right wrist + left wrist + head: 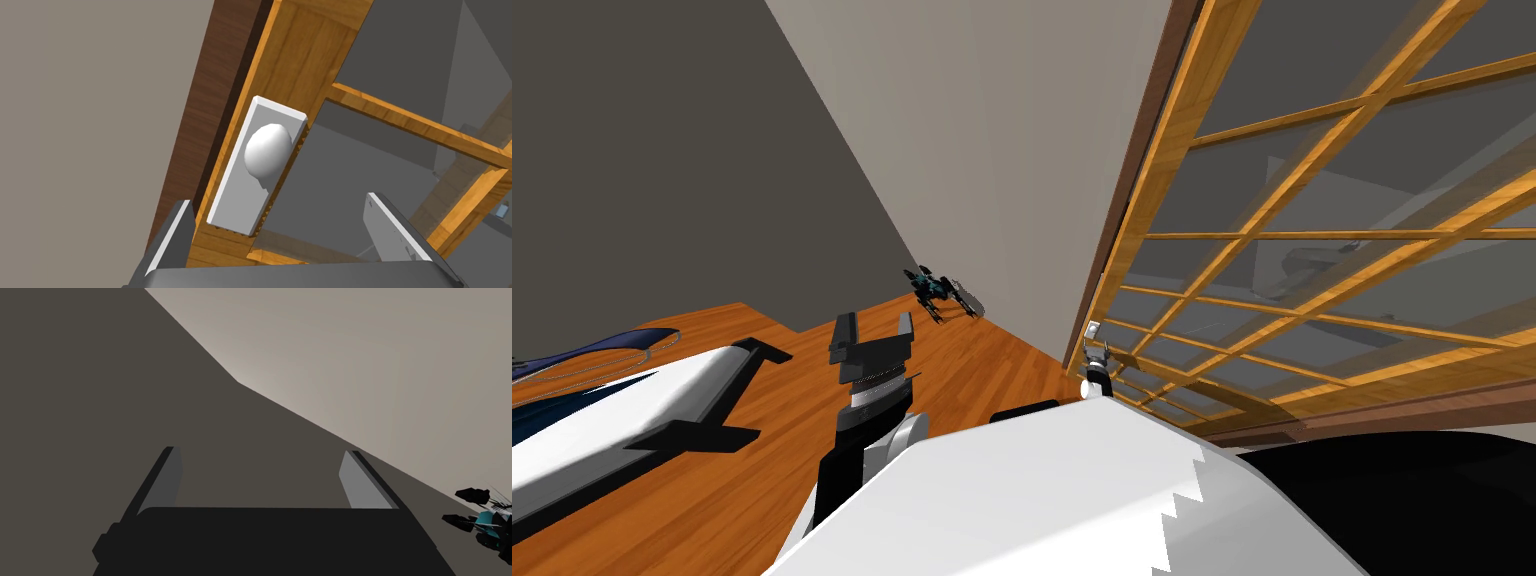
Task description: Pull the door open
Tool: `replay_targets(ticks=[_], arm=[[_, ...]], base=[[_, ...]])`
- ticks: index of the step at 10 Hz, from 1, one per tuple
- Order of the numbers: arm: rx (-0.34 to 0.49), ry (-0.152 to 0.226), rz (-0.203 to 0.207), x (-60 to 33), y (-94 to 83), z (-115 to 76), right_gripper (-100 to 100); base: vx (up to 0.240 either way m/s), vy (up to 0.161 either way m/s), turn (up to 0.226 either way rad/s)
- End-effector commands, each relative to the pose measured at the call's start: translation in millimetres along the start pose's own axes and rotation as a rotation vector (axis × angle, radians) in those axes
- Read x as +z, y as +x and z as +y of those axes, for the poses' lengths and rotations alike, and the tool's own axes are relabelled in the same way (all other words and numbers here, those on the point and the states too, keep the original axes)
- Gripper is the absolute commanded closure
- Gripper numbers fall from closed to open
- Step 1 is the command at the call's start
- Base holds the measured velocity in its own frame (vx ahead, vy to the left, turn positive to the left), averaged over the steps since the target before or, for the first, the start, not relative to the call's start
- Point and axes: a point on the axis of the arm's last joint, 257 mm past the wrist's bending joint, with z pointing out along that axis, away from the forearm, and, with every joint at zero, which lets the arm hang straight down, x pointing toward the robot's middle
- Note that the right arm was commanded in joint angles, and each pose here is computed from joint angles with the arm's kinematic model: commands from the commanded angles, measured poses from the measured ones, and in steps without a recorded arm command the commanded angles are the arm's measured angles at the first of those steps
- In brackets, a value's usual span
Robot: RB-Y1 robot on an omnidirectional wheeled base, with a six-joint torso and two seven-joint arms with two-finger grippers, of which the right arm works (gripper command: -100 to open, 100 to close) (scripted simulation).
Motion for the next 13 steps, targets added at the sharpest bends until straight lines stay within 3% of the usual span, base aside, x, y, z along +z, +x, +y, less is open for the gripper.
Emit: replay_targets(ticks=[1, 9, 12, 13], arm=[[0.074, -0.009, -0.008, -0.4, 0.1, -2.6, -100], [0.351, -0.038, -0.030, -2.7, 0.1, -11.2, -100], [0.418, -0.046, -0.036, -3.5, 0.0, -13.9, -100], [0.402, -0.044, -0.035, -3.4, 0.2, -13.5, -100]], base=[[-0.069, -0.004, 0.069], [-0.055, -0.004, 0.039], [-0.043, -0.002, 0.026], [-0.016, -0.002, 0.005]])
